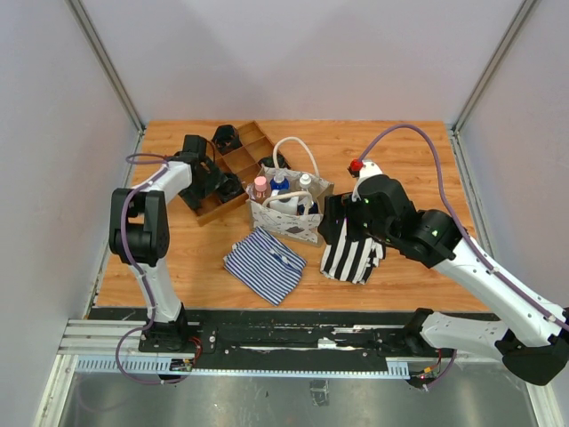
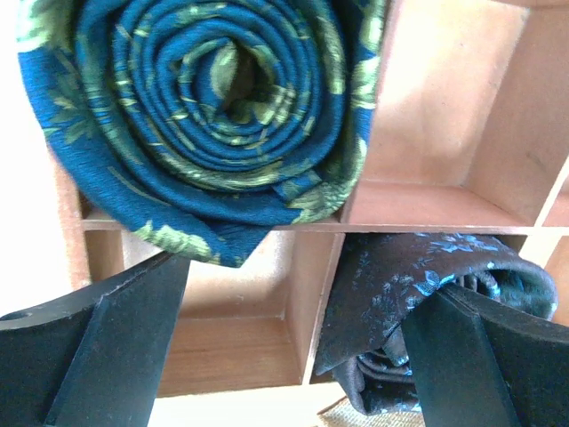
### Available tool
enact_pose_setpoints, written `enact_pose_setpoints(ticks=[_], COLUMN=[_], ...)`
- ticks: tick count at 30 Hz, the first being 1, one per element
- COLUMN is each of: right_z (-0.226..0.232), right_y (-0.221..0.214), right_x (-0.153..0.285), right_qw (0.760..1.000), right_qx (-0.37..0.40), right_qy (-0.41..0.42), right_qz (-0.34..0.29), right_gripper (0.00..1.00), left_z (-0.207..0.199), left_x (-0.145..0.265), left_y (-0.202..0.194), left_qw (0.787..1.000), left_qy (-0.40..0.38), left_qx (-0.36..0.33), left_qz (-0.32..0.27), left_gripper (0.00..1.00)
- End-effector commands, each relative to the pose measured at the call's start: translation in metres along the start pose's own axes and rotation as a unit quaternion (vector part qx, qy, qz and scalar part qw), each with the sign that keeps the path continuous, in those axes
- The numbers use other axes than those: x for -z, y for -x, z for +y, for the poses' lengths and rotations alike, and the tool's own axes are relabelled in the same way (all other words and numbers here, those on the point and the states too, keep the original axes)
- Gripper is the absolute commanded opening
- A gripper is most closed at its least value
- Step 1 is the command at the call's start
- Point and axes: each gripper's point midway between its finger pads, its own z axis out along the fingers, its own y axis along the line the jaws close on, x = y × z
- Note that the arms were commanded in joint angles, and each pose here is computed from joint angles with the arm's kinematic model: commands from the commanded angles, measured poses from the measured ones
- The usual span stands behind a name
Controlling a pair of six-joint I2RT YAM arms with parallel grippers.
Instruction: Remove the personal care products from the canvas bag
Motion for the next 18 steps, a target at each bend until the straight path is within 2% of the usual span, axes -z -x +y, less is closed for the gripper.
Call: enact_pose_setpoints(ticks=[1,8,13,15,18], right_z=[-0.005,-0.017,-0.017,-0.016,-0.014], right_y=[-0.006,-0.008,-0.010,-0.013,-0.015], right_x=[0.006,0.017,0.016,0.012,0.007], right_qw=[1.000,0.999,1.000,1.000,1.000], right_qx=[-0.001,0.000,0.002,0.004,0.006], right_qy=[-0.012,-0.030,-0.031,-0.030,-0.028], right_qz=[-0.003,-0.010,-0.006,0.001,0.010], right_gripper=[0.99,0.99,0.98,0.99,0.99], left_z=[0.042,0.117,0.173,0.180,0.162], left_x=[-0.004,0.000,0.022,0.036,0.065], left_y=[0.009,0.035,0.057,0.070,0.091], left_qw=[0.994,0.968,0.942,0.936,0.937], left_qy=[0.081,0.121,0.129,0.109,0.050], left_qx=[0.071,0.214,0.297,0.316,0.312], left_qz=[-0.024,-0.048,-0.086,-0.108,-0.149], left_gripper=[1.00,1.00,1.00,0.99,0.97])
